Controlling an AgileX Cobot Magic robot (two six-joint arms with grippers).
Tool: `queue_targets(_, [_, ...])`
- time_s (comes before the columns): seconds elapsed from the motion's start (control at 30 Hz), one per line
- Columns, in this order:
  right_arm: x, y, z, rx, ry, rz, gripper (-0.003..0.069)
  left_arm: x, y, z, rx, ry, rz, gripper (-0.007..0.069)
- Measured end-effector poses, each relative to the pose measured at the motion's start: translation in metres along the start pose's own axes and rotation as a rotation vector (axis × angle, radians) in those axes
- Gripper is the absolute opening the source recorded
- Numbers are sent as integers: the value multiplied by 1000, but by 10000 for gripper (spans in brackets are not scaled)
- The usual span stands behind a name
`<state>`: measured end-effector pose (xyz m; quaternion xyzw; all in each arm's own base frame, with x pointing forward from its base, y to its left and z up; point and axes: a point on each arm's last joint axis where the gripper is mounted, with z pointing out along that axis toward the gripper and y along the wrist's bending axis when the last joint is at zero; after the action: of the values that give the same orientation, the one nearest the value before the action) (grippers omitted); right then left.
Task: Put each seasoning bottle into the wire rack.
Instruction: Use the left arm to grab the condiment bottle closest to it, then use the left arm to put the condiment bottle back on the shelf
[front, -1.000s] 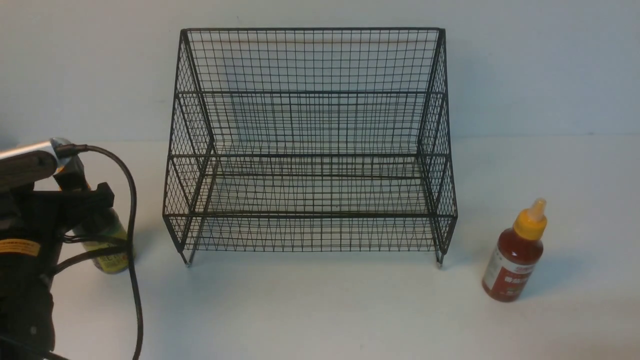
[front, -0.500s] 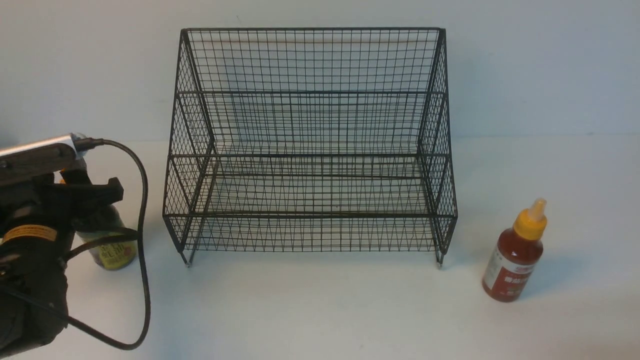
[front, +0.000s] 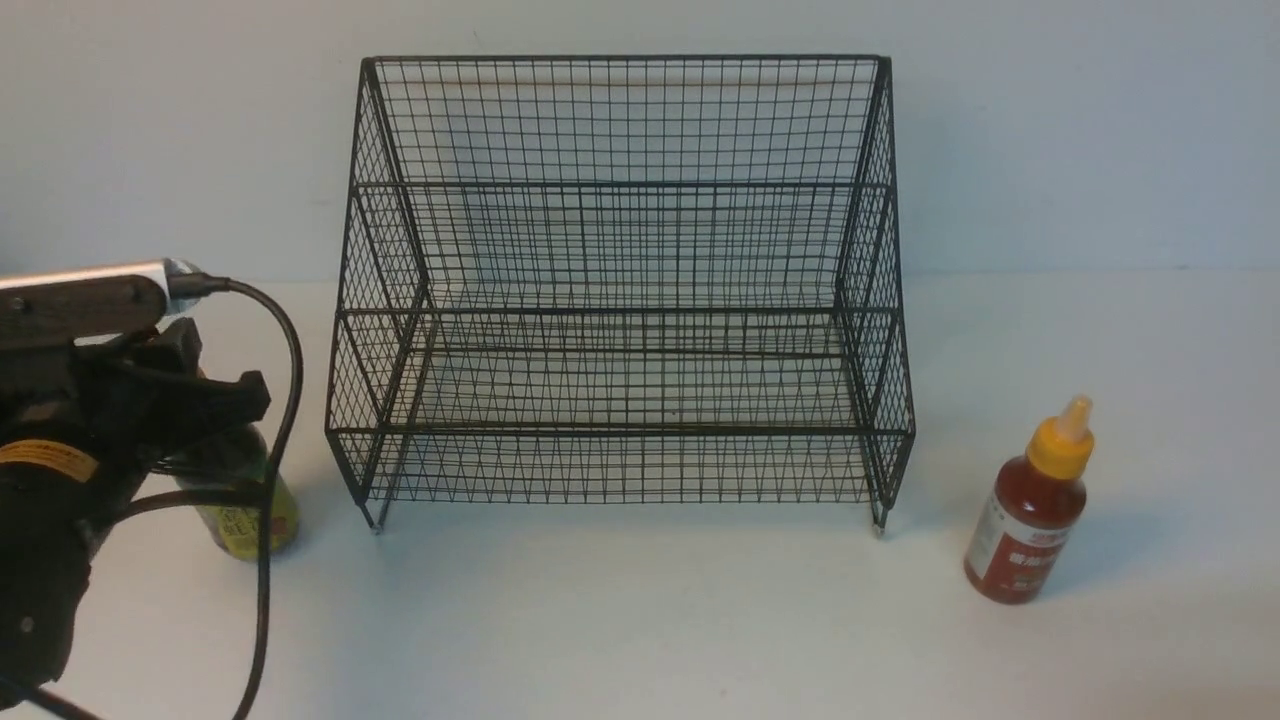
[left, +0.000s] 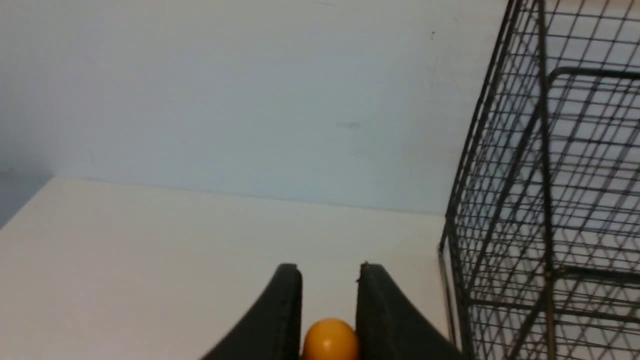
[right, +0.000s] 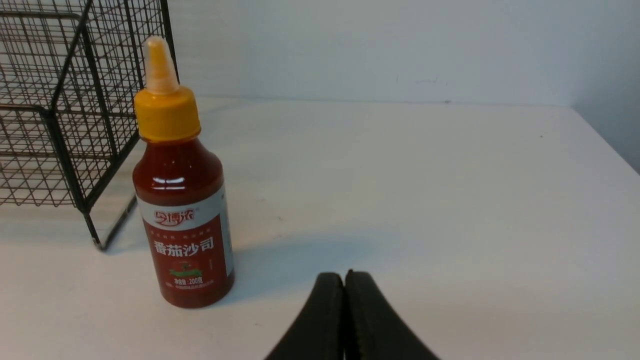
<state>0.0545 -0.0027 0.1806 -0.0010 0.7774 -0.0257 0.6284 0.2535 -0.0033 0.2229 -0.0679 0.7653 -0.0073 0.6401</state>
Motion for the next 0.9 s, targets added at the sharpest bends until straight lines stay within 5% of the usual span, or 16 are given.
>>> queue_targets(0.57, [0,0,0,0,0,0,-15,-97,-25,-59,170,-173,114,123])
queue_targets(0.9, [0,0,0,0,0,0,-15,-85,-67,-46,348,-134,103,122])
